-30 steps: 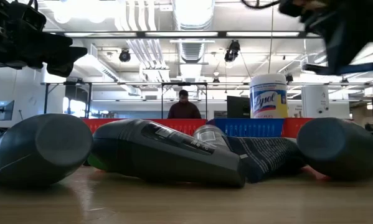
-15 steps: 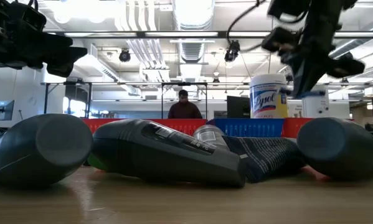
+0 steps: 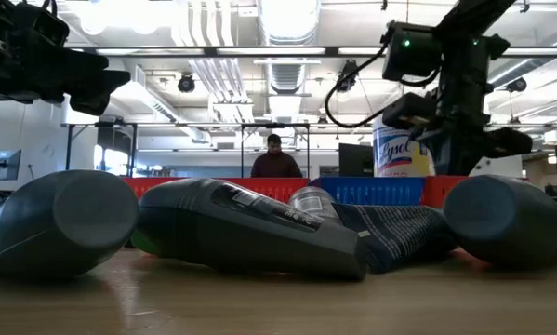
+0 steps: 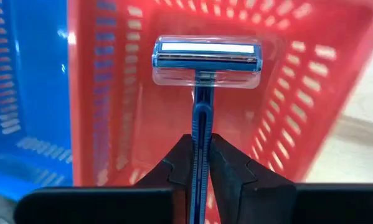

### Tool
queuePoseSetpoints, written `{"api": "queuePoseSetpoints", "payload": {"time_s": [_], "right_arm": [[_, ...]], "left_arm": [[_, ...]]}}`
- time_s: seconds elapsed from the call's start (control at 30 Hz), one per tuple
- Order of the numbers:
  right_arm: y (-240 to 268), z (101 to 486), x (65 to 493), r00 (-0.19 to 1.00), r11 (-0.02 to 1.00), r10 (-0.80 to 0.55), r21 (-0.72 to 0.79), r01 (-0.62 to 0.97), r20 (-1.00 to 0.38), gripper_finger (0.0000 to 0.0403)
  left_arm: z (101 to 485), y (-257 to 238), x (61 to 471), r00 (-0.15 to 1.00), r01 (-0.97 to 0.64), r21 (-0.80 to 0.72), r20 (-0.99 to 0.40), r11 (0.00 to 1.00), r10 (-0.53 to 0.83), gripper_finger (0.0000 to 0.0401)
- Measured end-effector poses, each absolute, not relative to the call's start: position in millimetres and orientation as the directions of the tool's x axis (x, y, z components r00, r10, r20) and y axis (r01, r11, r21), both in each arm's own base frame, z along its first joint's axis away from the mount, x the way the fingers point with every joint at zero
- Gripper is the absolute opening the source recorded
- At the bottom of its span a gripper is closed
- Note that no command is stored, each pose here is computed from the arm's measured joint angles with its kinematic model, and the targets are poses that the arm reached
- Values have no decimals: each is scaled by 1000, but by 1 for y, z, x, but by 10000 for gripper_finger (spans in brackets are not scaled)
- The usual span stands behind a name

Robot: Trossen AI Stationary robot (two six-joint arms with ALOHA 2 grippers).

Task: Pick & Place Travel size toiletries
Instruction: Put the razor into the right red bin, then put the deodorant into the blue bin

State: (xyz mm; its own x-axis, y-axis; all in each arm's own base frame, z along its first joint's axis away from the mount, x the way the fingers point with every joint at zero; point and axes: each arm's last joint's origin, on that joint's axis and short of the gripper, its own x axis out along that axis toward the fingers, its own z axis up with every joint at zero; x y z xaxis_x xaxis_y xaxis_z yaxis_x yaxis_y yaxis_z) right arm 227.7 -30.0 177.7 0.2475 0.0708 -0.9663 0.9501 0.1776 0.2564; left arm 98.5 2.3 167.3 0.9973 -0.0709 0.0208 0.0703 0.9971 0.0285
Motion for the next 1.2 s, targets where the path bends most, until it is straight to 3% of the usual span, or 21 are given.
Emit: {"api": "queuePoseSetpoints", "payload": {"time_s": [0.23,0.57,0.7,0.83,0.9,1.2], "right_arm": [[-31,170,232,227,175,52,232,957,-973,62],[-30,191,228,318,210,36,319,924,-947,174],[-22,210,228,397,376,87,400,836,-913,207],[1,229,230,447,682,207,456,571,-870,220],[16,233,231,442,779,267,461,424,-857,219],[76,225,247,318,917,355,394,67,-879,203]], "left_arm": [[167,2,99,997,70,29,21,997,-71,218],[167,2,99,997,70,29,20,997,-71,218],[167,2,99,997,71,29,20,997,-71,218],[167,2,99,997,70,29,20,997,-71,218],[167,2,99,997,70,29,20,997,-71,218],[167,2,99,997,70,28,19,997,-71,218]]}}
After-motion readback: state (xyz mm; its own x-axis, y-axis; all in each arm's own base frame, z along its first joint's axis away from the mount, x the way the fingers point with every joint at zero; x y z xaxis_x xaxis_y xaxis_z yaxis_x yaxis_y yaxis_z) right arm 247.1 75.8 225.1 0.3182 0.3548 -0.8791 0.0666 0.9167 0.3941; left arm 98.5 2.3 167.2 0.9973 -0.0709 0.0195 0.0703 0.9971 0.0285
